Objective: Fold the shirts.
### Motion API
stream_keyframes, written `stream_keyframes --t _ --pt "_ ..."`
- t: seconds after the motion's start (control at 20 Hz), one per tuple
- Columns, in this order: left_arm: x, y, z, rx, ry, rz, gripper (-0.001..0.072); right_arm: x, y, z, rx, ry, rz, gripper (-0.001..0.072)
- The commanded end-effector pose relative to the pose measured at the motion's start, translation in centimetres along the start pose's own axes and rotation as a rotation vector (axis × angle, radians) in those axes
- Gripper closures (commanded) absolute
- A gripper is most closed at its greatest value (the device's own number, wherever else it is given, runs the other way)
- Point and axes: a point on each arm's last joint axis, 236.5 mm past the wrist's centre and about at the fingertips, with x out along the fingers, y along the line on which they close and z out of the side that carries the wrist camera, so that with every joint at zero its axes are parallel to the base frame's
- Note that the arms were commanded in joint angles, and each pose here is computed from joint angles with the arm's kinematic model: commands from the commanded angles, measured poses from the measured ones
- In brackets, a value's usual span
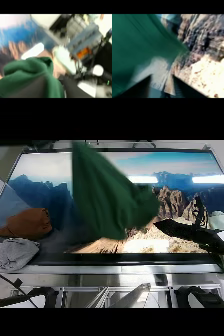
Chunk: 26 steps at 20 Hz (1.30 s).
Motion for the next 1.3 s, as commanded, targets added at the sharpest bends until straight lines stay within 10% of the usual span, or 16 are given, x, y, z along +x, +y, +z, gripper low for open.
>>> stream_keyframes --t 0.0,0.25,0.55,1.15,1.2,1.25 --pt "2.2 5.2 -9.0 -0.13 0.264 0.124 -0.0013 0.0 0.3 -0.5 -0.007 0.021 0.012 0.0291" --pt "1.1 13.2 -21.7 -0.349 0.554 0.327 -0.0007 -0.1 -1.3 -1.9 -0.059 0.084 -0.051 0.0117" --pt "0.6 17.9 -32.7 -0.541 0.688 0.44 -0.0007 -1.3 -11.4 -5.3 0.111 0.249 -0.404 0.0123" --pt "8.0 20.5 -37.3 -0.642 0.825 0.318 0.0014 5.4 -9.7 -7.6 0.208 0.361 -0.072 0.0155" --pt "8.5 20.0 -37.0 -0.631 0.851 0.292 0.0102 5.6 -9.4 -7.6 0.21 0.359 -0.049 0.0203" --pt "8.9 19.4 -36.5 -0.614 0.881 0.263 0.0434 5.8 -8.8 -7.5 0.202 0.356 -0.019 0.0377"
